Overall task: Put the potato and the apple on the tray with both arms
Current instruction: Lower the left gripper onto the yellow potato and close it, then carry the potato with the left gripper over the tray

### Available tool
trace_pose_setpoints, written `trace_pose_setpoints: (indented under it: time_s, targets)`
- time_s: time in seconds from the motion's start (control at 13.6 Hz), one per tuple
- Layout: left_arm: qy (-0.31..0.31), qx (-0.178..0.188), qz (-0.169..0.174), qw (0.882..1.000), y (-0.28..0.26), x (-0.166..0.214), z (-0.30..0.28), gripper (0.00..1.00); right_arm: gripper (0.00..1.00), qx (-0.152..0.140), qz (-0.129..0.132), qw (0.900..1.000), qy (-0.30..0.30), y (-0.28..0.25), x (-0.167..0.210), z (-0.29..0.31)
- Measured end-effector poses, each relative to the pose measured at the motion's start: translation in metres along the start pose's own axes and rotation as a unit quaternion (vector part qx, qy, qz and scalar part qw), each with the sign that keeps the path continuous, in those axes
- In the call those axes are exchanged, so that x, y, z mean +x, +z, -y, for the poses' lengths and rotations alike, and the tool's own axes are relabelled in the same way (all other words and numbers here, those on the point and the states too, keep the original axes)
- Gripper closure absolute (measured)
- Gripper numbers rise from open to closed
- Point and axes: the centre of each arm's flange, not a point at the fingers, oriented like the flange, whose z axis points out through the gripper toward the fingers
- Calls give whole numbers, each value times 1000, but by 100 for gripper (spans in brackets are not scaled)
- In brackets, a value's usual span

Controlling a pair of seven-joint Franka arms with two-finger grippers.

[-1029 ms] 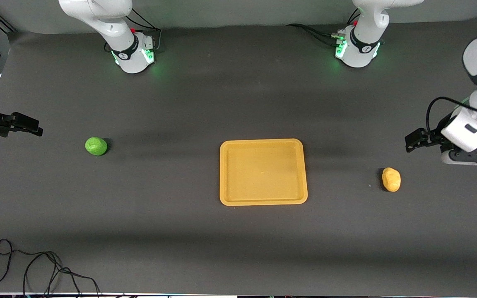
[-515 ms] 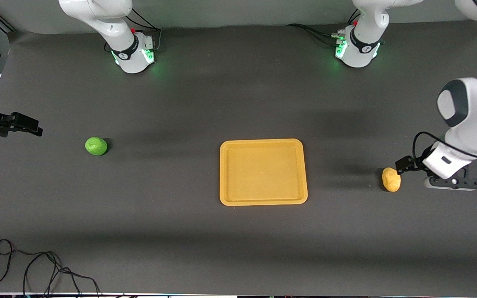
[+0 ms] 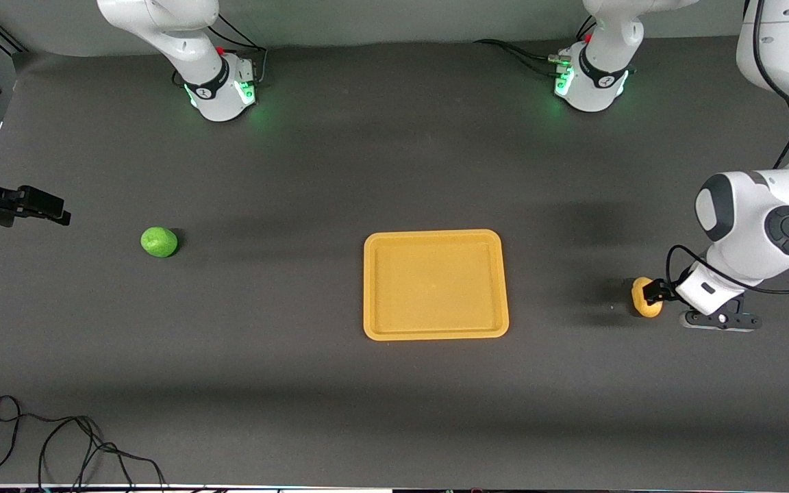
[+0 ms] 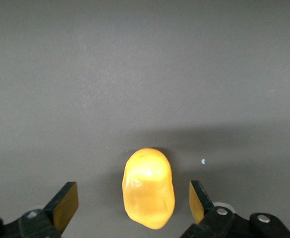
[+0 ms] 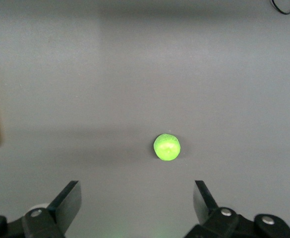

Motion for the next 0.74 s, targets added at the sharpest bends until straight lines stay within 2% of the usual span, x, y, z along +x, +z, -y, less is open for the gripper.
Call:
trace_pose_setpoints:
  time_s: [0.37,0.51,0.74]
  targets:
    - [-4,-9,48,999,59,-16,5,0,0,0,-1,1000,-1,-1,0,1]
    - [-2,-13,62,998,78,-21,2,5,0,0,-1,1000,-1,0,0,1]
    - [-2,-13,58,998,76,-18,1,38,0,0,2,1000,-4,1,-1,-3]
